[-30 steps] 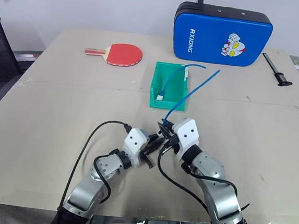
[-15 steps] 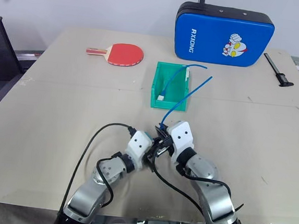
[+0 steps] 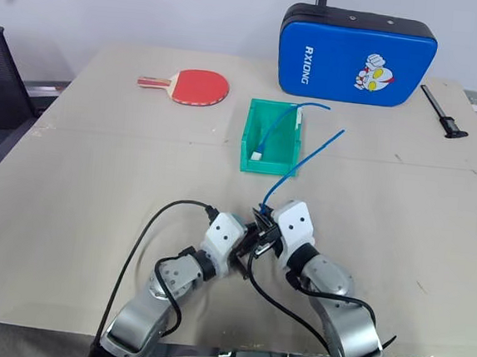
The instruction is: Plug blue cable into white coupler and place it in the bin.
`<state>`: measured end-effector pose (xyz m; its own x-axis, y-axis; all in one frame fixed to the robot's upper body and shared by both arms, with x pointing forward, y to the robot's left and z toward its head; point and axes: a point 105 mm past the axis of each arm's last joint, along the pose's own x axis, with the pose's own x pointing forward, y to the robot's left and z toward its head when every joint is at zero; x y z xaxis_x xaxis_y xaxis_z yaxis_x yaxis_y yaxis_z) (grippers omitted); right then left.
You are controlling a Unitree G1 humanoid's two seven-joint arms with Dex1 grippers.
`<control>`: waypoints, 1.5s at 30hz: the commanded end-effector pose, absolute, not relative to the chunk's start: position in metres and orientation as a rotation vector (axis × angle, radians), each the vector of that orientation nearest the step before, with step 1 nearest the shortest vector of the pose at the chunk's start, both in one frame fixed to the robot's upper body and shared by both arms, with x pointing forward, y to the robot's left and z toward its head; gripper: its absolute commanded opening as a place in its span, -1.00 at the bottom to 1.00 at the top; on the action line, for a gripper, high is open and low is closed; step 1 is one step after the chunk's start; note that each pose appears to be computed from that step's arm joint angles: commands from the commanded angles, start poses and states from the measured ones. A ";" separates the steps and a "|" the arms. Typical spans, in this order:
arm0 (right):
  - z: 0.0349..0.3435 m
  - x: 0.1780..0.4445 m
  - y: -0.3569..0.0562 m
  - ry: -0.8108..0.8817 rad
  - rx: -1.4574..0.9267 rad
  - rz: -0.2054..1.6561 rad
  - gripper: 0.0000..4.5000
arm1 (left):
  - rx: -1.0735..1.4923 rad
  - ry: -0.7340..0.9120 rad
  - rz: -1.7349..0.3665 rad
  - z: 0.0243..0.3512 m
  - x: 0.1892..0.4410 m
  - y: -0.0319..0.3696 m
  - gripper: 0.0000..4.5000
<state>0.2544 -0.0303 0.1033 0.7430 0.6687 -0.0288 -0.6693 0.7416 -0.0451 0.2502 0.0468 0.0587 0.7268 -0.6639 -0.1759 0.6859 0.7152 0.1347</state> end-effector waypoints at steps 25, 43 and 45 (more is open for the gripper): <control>0.064 0.263 -0.037 0.037 -0.050 0.707 -1.00 | 0.084 0.053 -0.784 0.081 0.249 0.048 0.21; 0.198 0.331 -0.033 -0.010 0.038 1.011 -1.00 | 0.118 0.070 -0.804 0.163 0.244 0.128 0.43; 0.208 0.356 -0.027 0.026 0.052 0.997 -1.00 | 0.125 0.040 -0.746 0.185 0.253 0.145 0.43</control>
